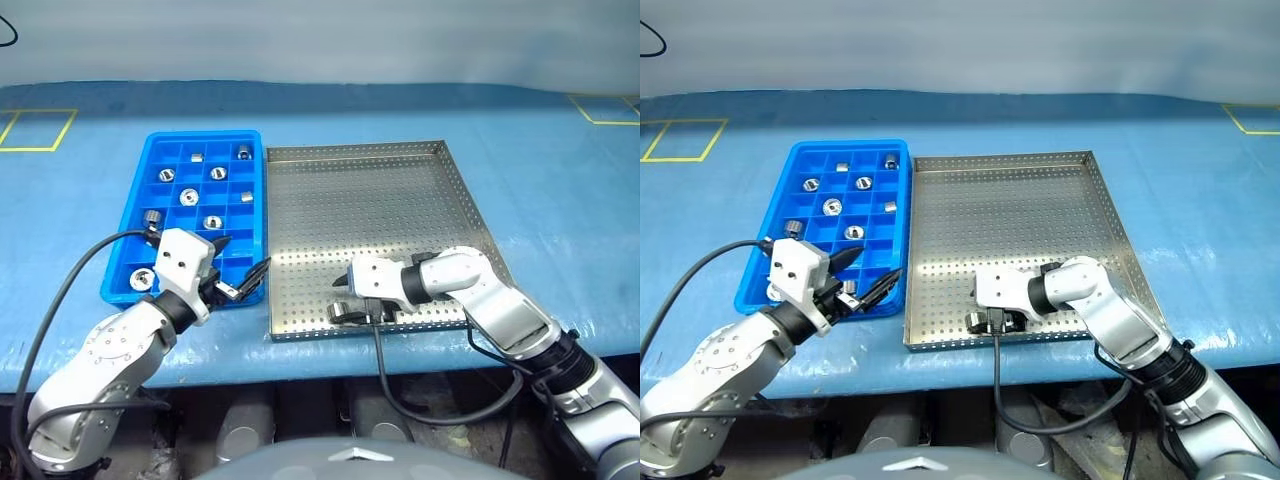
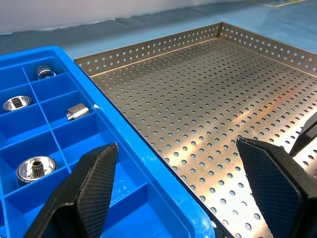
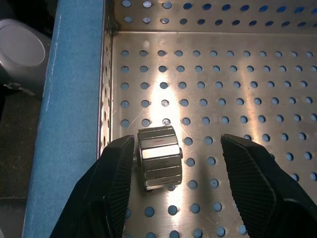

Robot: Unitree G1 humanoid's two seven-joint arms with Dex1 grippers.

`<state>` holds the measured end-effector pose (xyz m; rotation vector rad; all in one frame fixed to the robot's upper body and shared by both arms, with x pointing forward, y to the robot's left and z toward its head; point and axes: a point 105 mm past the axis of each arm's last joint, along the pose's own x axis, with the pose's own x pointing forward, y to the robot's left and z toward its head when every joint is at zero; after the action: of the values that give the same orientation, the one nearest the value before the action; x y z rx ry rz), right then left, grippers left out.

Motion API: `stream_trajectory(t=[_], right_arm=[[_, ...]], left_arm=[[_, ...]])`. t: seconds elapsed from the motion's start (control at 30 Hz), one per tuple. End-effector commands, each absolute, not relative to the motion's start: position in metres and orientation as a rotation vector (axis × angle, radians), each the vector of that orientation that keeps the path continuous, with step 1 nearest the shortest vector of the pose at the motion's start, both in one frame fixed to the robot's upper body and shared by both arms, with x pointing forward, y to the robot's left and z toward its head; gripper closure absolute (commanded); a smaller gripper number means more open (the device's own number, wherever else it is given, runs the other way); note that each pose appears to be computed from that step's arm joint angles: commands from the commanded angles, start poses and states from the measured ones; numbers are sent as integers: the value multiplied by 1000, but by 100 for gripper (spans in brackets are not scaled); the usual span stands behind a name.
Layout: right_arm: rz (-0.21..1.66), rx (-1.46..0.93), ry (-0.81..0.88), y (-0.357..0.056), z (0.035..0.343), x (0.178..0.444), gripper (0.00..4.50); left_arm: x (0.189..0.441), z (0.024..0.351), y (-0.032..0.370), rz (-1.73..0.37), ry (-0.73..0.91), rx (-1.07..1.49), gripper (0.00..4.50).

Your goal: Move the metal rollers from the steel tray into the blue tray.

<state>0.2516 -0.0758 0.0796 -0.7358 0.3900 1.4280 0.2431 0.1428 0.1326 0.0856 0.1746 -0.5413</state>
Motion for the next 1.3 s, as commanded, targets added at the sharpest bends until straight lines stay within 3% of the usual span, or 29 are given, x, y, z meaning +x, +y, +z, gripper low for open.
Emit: stream_trajectory(t=[0.03, 0.17, 0.23, 0.4, 0.57, 0.77, 0.9, 1.03, 1.3], right_arm=[[1437, -748, 376, -77, 81, 250, 155], [1433, -730, 382, -77, 80, 251, 172], [1436, -727, 389, -77, 79, 250, 211], [1411, -730, 378, -77, 79, 254, 364], [1337, -713, 272, -70, 100, 270, 364], [1028, -552, -14, -48, 167, 330, 364], [995, -462, -109, -20, 189, 349, 364], [1117, -419, -112, 27, 179, 345, 364], [1229, -407, -3, 50, 139, 337, 364]], left_arm=[[241, 146, 143, -538, 123, 112, 31], [242, 146, 143, -536, 123, 116, 31], [242, 146, 144, -535, 123, 119, 31], [243, 147, 145, -529, 121, 123, 31], [242, 147, 147, -517, 120, 121, 31], [230, 145, 160, -448, 132, 99, 31], [219, 139, 163, -423, 158, 95, 31], [214, 140, 164, -397, 156, 91, 31], [211, 139, 159, -388, 155, 86, 31]])
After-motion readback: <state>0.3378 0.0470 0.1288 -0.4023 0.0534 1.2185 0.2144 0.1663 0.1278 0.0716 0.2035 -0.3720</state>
